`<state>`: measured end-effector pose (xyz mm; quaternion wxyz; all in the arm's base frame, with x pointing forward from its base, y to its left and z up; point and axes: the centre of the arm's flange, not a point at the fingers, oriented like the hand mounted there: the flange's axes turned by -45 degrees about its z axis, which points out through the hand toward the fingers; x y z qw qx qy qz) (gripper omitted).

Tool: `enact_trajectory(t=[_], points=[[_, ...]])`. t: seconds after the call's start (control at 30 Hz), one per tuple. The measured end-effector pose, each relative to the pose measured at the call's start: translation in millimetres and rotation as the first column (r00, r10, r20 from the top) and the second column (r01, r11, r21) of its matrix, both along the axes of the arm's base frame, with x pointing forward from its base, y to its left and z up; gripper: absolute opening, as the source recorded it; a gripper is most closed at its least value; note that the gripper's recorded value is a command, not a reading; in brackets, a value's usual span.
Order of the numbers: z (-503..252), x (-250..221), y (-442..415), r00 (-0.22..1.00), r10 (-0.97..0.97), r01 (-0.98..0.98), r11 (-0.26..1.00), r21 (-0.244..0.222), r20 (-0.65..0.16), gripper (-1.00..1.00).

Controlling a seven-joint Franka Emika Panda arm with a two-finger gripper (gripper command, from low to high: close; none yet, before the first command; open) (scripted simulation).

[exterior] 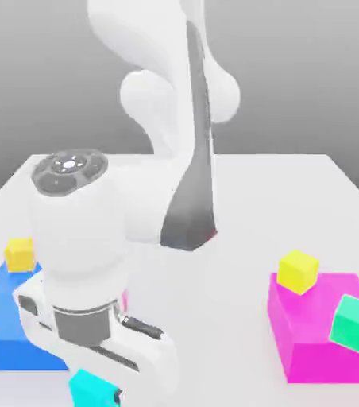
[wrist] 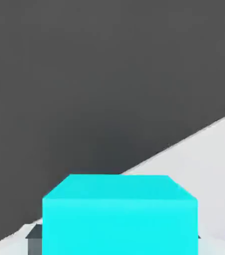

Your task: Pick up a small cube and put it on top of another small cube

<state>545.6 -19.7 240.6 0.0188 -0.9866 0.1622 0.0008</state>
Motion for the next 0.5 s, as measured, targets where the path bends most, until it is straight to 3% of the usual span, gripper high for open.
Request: enact_trajectory(t=[0.17,0.3,0.37,0.4,0.5], points=[[45.7,-28.1,125.0,0.948,0.317,-0.317,0.948,0.005,0.007,-1.00],[69.4,-93.8,261.4,0.766,0.643,-0.643,0.766,-0.024,0.001,-1.00],[46.7,-101.3,270.5,0.739,0.674,-0.674,0.738,-0.033,-0.003,-1.00],[36.9,-102.6,271.2,0.735,0.678,-0.678,0.735,-0.034,-0.003,1.00],[36.9,-102.6,271.2,0.735,0.678,-0.678,0.735,-0.034,-0.003,1.00]])
